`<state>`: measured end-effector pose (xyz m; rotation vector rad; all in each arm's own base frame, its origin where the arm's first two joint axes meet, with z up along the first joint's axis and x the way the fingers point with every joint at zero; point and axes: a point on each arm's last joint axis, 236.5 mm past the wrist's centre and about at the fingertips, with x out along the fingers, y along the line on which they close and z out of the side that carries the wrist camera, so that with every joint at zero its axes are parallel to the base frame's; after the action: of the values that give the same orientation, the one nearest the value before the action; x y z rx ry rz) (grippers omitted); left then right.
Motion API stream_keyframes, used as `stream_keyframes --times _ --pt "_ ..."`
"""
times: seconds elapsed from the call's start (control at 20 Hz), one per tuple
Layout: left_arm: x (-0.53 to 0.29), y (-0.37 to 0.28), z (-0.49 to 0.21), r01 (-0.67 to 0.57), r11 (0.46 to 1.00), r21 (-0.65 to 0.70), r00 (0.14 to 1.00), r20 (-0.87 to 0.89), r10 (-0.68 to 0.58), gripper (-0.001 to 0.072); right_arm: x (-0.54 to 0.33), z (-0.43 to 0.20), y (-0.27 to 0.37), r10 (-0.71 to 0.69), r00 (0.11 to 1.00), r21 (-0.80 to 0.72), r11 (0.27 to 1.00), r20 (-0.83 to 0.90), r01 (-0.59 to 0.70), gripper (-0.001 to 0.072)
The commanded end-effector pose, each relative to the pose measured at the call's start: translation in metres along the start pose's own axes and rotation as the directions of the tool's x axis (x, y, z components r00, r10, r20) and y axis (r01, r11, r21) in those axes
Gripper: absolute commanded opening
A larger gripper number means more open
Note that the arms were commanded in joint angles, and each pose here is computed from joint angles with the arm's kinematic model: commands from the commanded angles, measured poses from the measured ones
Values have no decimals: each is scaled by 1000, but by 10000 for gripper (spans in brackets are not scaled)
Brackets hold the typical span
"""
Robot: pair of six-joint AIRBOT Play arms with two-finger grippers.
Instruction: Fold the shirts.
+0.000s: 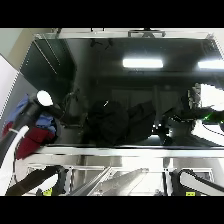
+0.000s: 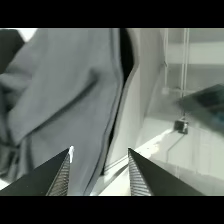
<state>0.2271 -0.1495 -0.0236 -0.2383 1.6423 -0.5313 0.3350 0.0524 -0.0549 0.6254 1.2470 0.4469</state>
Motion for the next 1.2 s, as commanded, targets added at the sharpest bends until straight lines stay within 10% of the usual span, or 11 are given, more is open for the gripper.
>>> stream_keyframes --times 0.0,0.5,0.75,1.15 --pt "32 22 15 -42 998 -37 983 175 48 714 36 16 -10 -19 999 -37 999 -36 18 391" --pt "67 15 107 97 995 -14 954 287 -89 701 94 19 8 -15 990 -122 993 -141 -2 391" --pt "78 12 110 128 992 -7 972 201 -124 24 96 15 34 77 983 -145 984 -167 -102 17" --pt "-128 -73 145 108 949 297 861 450 -239 22 -81 106 168 200 974 -429 893 104 -137 16"
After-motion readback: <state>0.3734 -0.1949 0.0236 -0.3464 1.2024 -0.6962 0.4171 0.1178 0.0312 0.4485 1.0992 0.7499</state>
